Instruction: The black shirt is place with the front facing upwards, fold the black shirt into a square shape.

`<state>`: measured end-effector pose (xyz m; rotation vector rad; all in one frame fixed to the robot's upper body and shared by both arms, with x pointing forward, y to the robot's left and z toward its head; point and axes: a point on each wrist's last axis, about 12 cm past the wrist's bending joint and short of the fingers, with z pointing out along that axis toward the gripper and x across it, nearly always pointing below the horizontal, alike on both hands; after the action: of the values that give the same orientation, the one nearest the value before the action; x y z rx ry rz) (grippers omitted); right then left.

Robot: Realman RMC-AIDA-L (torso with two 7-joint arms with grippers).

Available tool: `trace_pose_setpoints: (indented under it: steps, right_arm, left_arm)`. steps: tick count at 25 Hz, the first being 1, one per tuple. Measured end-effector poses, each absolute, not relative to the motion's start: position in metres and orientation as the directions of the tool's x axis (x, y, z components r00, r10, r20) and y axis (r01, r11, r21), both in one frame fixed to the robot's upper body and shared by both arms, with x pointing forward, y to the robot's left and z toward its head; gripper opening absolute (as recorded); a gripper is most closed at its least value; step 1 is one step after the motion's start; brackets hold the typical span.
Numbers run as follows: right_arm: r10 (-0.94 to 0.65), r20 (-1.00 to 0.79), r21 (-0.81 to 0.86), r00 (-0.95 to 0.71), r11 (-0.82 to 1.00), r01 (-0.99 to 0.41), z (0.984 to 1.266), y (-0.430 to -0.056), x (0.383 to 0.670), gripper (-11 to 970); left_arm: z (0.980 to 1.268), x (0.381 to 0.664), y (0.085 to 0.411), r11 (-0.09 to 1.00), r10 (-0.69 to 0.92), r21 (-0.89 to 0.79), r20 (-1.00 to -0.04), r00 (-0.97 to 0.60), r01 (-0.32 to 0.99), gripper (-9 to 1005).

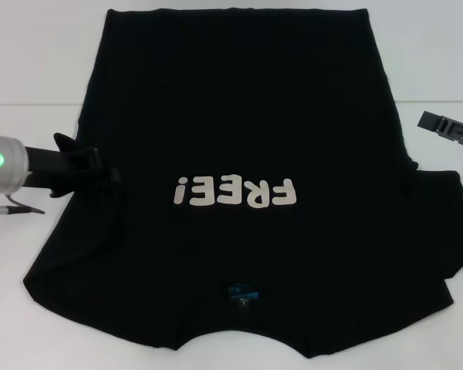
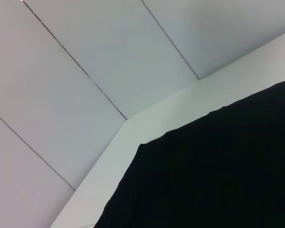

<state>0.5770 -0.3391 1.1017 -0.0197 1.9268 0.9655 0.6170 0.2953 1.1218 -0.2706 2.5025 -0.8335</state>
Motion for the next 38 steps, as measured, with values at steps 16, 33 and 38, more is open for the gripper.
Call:
trace_pose_setpoints:
  steps: [16,33,38]
  right_arm:
    - [0.366,-0.752,0.613,-0.548,0.693,-0.379,1.102,-0.343,0.576,673]
    - [0.307,-0.747,0.611,-0.589,0.667,-0.427,1.106,-0.341,0.572,670]
    - [0.289,-0.685,0.636,-0.668,0.684,-0.356,1.11,-0.359,0.57,669]
  left_arm:
    - [1.115,0.617,0.288,0.785,-0.276,-0.619,-0.39,-0.878,0.029,314]
    - [1.104,0.563,0.29,0.664,0.23,-0.347,-0.748,-0.623,0.662,783]
    - [1.104,0.556,0.297,0.684,0.2,-0.333,-0.77,-0.606,0.649,801]
